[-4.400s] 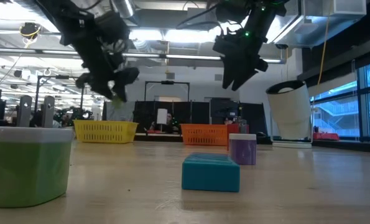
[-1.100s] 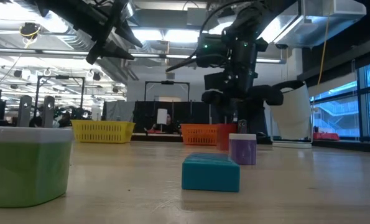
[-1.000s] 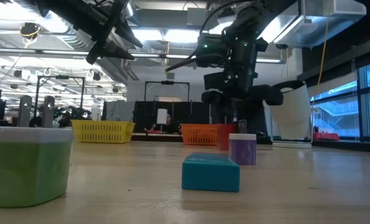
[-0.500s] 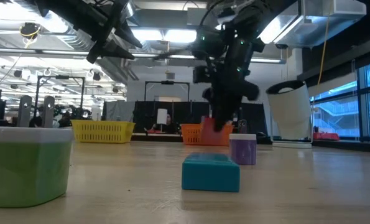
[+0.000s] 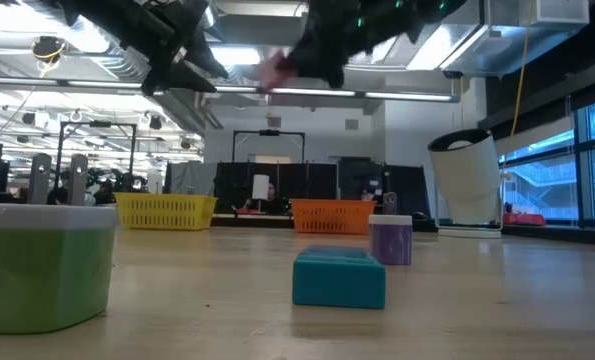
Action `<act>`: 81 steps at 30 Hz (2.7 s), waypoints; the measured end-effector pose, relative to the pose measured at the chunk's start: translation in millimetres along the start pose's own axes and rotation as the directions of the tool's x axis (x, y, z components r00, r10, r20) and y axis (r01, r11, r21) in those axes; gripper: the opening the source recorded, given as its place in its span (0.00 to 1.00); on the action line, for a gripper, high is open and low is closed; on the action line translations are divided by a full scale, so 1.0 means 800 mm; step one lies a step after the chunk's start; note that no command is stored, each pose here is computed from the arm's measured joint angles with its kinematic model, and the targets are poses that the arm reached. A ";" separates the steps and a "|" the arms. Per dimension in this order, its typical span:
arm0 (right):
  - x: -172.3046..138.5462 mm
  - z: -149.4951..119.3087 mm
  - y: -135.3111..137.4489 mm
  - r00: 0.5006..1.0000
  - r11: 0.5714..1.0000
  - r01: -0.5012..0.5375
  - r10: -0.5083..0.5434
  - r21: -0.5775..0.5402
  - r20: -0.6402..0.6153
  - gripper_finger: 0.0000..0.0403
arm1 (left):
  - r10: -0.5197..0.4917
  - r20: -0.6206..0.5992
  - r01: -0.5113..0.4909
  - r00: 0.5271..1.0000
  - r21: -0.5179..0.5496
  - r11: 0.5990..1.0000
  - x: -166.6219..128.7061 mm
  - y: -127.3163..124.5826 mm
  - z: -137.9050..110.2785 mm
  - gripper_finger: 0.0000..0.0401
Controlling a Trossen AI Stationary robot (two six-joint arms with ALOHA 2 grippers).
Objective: Pick & Place Office items
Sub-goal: Put the red changer adapter into the yellow bin
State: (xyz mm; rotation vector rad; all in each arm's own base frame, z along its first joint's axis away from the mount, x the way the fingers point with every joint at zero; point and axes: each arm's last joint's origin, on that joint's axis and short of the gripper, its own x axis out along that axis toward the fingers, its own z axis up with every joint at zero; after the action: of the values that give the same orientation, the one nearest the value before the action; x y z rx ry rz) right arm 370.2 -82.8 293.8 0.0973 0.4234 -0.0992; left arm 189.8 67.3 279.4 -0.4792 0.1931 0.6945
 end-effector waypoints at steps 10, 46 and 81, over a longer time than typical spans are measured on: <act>-0.052 0.051 0.009 0.963 0.999 -0.037 0.034 0.007 0.266 0.33 | -0.159 0.242 0.111 0.957 0.200 0.973 -0.006 -0.020 0.030 0.48; -0.057 0.060 0.016 0.936 0.988 -0.106 0.137 -0.113 0.324 0.32 | -0.521 0.462 0.414 0.717 0.319 0.853 0.048 -0.061 0.035 0.70; -0.080 0.042 -0.004 0.988 0.986 -0.110 0.095 0.123 0.120 0.80 | -0.320 0.444 0.280 0.837 0.155 0.947 0.059 -0.051 0.027 0.30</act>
State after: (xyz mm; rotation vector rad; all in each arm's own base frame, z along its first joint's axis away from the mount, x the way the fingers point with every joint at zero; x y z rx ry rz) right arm 325.7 -85.1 350.3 0.2395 0.2970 -0.0303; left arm 252.4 77.4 297.5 -0.2405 -0.3035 0.4699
